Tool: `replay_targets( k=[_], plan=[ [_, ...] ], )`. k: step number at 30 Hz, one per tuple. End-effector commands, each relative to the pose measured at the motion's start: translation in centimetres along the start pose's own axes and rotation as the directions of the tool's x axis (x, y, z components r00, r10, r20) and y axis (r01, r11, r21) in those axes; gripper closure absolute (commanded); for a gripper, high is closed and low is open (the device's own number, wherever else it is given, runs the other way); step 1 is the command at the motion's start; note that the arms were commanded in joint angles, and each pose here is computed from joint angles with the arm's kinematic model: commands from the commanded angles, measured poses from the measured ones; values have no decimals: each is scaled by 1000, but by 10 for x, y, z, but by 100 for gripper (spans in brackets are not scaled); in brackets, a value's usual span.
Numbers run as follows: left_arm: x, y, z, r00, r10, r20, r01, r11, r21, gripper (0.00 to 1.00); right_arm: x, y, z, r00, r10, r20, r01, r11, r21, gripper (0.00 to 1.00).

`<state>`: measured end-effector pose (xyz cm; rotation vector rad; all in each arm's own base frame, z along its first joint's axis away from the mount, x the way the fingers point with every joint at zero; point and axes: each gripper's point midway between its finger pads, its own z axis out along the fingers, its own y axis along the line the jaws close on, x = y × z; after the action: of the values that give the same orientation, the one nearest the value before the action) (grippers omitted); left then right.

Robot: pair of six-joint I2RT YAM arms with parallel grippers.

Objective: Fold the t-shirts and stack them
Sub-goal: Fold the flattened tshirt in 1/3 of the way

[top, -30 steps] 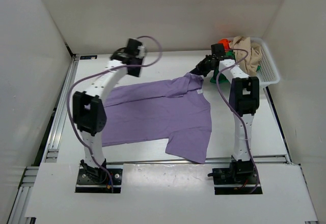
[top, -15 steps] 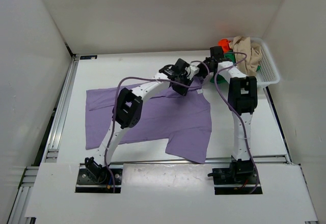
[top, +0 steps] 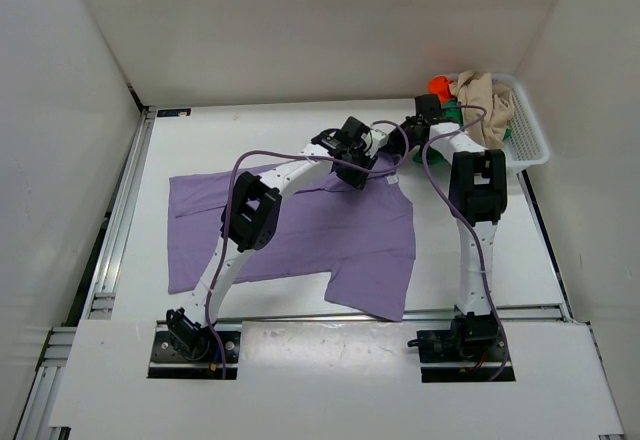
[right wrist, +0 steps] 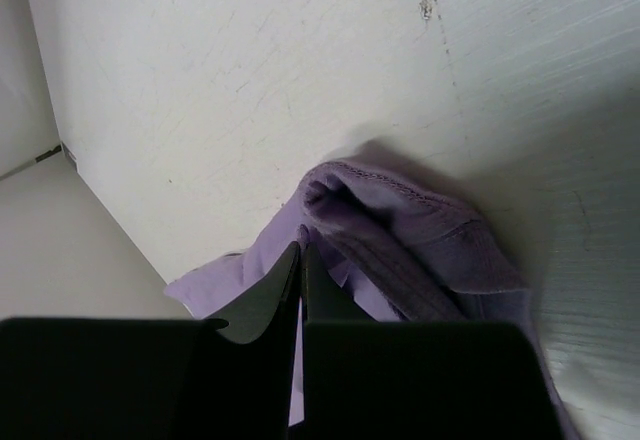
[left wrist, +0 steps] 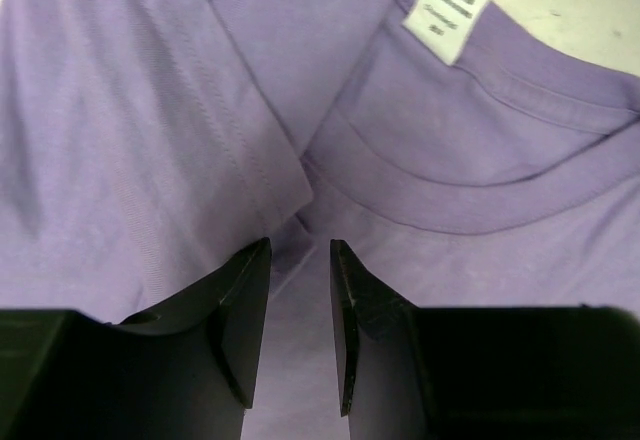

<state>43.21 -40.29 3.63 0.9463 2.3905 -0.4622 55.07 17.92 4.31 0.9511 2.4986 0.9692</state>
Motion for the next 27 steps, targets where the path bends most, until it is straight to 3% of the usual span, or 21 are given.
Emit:
replay_targets(
  k=[1,7,13,16,18,20,24,27],
  plan=[
    [-25,8,-19,998,9,70,-5,998,-60,58,-3,1,-2,1000,-22,7,22,1000,-15,100],
    [-13,12,-14,999,5,41,-2,997,-78,63,-3,1,-2,1000,-22,7,22,1000,-15,100],
    [-6,11,-8,1000,2,22,-1,998,-67,81,-2,1,-4,1000,-22,7,22,1000,-15,100],
    [-6,10,-8,1000,2,22,-1,998,-58,80,-1,-1,-5,1000,-27,3,27,1000,-8,100],
    [-9,7,-12,999,4,32,-2,999,-46,64,-1,-1,-5,1000,-27,3,27,1000,-8,100],
    [-13,2,-16,999,5,41,-4,1000,-20,59,-1,-1,-5,1000,-27,3,27,1000,-8,100],
    [-16,-5,-17,999,6,50,-7,1000,17,55,-1,-4,-4,999,-33,6,32,999,4,100],
    [-15,0,-9,999,6,45,-6,1000,-1,61,-1,-4,-4,999,-33,6,33,999,4,100]
  ],
)
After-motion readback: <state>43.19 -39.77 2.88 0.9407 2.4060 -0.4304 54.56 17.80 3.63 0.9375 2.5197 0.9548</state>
